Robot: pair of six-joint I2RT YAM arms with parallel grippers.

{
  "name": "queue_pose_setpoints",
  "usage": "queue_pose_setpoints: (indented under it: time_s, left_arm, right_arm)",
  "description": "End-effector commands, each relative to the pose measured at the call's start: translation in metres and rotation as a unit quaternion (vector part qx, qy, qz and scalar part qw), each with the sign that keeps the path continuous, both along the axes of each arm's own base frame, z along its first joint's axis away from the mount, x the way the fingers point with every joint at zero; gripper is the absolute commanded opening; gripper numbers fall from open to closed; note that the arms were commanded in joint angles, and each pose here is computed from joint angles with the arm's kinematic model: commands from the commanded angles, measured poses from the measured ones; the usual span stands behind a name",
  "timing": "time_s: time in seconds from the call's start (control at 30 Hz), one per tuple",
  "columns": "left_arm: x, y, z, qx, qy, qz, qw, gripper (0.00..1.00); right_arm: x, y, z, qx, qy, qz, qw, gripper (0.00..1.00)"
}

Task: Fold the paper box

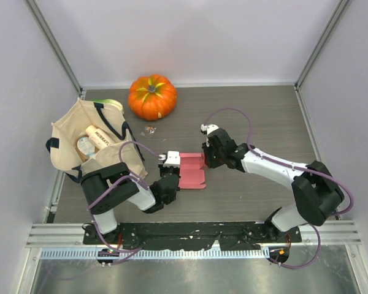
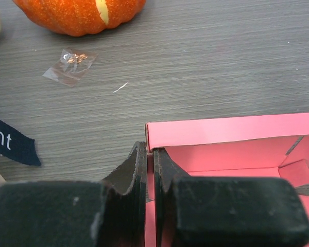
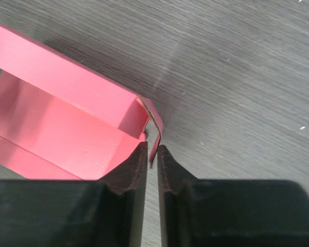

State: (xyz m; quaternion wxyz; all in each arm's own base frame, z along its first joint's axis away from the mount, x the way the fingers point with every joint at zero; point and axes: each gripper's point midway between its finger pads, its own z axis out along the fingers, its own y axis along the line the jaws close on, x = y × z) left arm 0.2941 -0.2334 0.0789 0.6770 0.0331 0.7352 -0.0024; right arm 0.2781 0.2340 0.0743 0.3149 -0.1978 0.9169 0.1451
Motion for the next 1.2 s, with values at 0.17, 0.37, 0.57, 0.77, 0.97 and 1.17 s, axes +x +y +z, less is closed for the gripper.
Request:
queue_pose_setpoints:
  time_s: [0.17,0.37,0.57,0.77,0.97,1.17]
  left_arm:
    - [-0.003,-0.008,0.008,-0.014,-0.019,-0.003,1.000,0.00]
    - [-0.005,-0.015,0.008,-0.011,-0.020,-0.011,1.000,0.00]
    - [-0.010,-0.002,0.016,-0.016,-0.009,0.013,1.000,0.39]
    - [-0.027,0.004,0.044,-0.060,0.045,-0.009,0.997,0.69]
    - [-0.053,-0.003,0.048,-0.116,0.118,-0.072,0.984,0.64]
    - [-0.067,-0.045,0.034,-0.155,0.155,-0.163,0.962,0.31]
  right_arm:
    - [0.002,0.043,0.034,0.067,-0.021,-0.064,0.996,0.01]
    - [0.004,0.044,0.027,0.071,-0.010,-0.130,0.989,0.01]
    - [0.004,0.037,0.024,0.045,-0.033,-0.109,0.992,0.01]
    - [0.004,0.025,0.028,0.027,-0.056,-0.103,0.993,0.01]
    - [0.003,0.019,0.031,0.026,-0.069,-0.100,0.992,0.01]
    - [0.002,0.016,0.031,0.021,-0.072,-0.097,0.992,0.01]
